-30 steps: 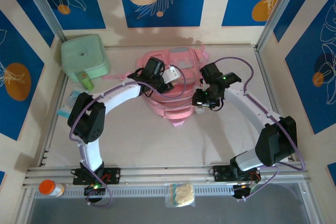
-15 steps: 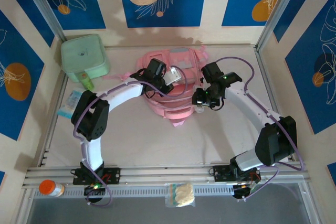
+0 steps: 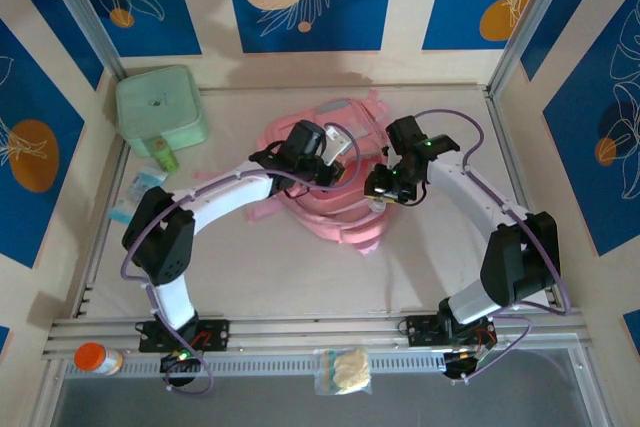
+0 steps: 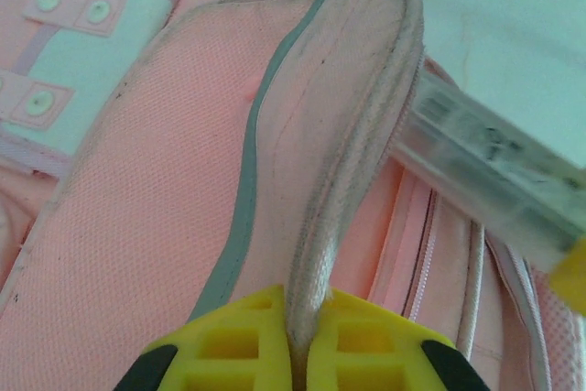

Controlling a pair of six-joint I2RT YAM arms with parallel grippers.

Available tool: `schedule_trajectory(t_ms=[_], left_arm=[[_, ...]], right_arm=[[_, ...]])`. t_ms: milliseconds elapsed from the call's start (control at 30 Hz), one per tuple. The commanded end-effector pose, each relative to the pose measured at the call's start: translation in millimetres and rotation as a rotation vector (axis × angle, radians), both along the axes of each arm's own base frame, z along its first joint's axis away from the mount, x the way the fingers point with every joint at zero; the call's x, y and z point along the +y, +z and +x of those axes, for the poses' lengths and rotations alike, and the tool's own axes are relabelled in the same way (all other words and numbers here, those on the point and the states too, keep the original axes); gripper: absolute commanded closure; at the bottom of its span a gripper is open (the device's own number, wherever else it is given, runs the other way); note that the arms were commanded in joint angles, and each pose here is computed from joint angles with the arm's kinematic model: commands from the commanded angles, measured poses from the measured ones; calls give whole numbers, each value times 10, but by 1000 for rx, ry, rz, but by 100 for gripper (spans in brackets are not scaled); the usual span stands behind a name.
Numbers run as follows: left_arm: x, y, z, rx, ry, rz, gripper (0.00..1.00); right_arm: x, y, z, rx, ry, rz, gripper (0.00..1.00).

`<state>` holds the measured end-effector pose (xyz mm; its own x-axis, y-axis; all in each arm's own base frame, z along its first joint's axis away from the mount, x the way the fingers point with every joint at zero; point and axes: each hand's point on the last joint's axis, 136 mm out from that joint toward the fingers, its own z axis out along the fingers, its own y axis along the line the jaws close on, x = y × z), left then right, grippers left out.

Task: Pack the student bag
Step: Place the loose stationery in the student bag.

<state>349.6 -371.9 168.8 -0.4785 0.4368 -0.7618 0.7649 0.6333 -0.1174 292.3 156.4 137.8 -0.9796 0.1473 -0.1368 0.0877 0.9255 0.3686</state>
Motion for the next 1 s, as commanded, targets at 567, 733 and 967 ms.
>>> schedule_trajectory(t_ms=[567, 733, 967], left_arm=[[-261, 714, 46, 95, 332, -280, 100], [-285, 728, 49, 102, 325, -295, 100], [-293, 642, 25, 130, 326, -292, 100]], right_arm=[[305, 219, 433, -37, -194, 414, 46], [385, 223, 374, -3, -179, 461, 54], [433, 33, 495, -18, -222, 408, 78]])
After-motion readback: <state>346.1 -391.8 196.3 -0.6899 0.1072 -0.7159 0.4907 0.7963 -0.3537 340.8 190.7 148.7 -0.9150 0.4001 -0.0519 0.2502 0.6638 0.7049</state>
